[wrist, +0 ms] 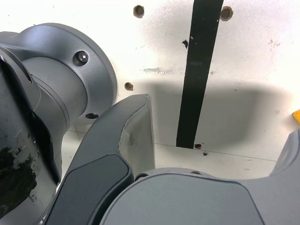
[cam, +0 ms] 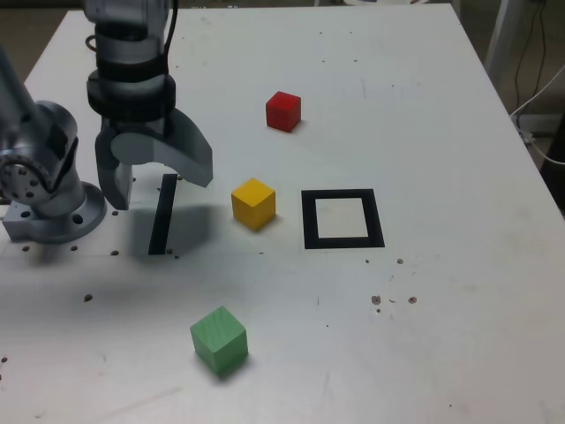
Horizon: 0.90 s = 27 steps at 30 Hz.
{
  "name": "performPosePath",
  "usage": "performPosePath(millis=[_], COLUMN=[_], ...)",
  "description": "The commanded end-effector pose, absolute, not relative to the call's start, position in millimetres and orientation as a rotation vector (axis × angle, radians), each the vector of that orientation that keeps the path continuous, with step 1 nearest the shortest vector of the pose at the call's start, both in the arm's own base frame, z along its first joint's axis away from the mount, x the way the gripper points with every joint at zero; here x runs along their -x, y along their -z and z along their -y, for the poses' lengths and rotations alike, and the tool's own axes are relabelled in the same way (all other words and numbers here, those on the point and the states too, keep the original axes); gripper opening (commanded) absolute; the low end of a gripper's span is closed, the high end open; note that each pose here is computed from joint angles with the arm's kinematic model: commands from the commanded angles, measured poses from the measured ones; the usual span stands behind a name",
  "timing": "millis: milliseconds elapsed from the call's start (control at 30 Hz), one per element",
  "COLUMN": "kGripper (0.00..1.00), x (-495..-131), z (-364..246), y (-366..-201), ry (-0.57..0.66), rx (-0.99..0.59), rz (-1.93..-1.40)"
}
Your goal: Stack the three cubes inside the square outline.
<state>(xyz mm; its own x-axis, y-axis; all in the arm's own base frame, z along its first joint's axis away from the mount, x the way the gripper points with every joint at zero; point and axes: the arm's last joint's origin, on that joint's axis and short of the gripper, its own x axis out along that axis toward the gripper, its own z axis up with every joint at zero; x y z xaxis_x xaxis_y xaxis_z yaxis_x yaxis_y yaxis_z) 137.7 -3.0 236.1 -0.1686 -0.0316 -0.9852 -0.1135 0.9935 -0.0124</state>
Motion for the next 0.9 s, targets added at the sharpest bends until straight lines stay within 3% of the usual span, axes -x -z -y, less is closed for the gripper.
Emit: performPosePath(millis=[0, 500, 867], kGripper=[0.97, 0.98, 0.98], x=[-136.6, -139.7, -177.9], z=[2.7, 1.8, -24.5], y=[-235.2, -239.6, -274.2], ry=[-0.073, -0.085, -0.085], rx=[0.103, 0.084, -0.037], rz=[-1.753, -1.732, -1.662])
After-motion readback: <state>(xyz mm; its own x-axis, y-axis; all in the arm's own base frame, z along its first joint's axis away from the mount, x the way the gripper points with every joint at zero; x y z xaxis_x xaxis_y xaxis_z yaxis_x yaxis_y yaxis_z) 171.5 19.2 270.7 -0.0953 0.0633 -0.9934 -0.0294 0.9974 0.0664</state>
